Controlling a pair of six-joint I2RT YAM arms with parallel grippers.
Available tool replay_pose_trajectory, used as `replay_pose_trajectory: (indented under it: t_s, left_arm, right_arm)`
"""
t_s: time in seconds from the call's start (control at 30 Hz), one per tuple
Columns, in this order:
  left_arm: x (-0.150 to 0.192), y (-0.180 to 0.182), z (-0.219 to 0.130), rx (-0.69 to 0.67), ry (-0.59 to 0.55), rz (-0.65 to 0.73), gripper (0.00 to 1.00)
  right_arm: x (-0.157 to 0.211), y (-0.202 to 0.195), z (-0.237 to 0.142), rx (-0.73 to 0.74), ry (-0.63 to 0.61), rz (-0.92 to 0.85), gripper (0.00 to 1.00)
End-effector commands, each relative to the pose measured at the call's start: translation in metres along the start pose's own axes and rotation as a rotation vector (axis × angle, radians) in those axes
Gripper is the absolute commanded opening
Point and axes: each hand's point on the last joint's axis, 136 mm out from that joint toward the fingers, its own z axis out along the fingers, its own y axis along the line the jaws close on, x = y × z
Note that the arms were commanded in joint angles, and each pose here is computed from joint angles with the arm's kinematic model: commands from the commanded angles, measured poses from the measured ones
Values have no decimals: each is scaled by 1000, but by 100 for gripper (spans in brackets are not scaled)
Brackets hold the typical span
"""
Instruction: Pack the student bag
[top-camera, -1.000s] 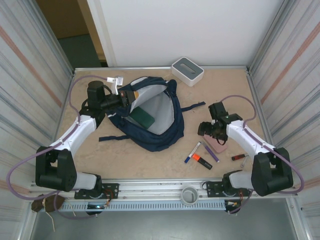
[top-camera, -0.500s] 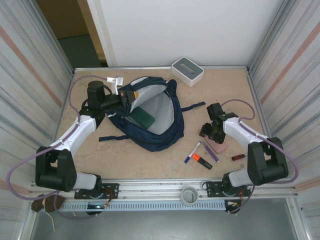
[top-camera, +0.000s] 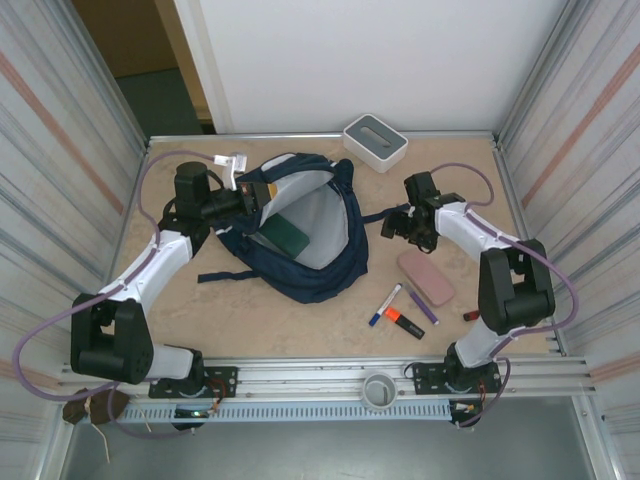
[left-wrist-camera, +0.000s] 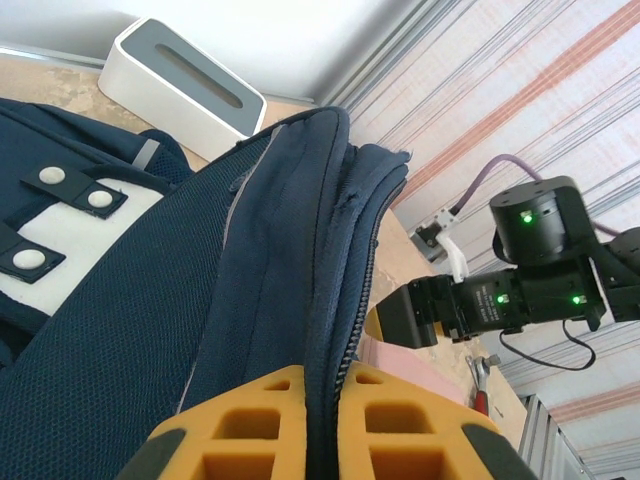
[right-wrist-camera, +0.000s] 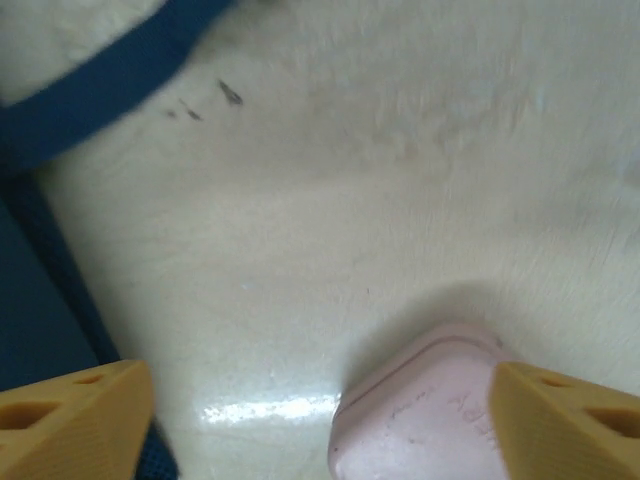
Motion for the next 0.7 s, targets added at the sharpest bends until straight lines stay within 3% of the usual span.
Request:
replay_pose_trajectory:
  t_s: [0.0, 0.1, 0.33, 0.67]
  left_arm:
    - [-12, -9, -8, 12, -37, 51, 0]
    - [-12, -9, -6, 15, -34, 46, 0]
    - [-11, -7, -6, 17, -31, 46, 0]
    - [-11, -11, -7, 27, -32, 52, 0]
  right_arm:
    - [11, -22, -13, 119, 6, -170, 94]
    - [30, -28, -14, 135, 68, -235, 100]
    - [60, -32, 1, 147, 217, -336, 99]
    - [57, -53, 32, 195, 301, -324, 99]
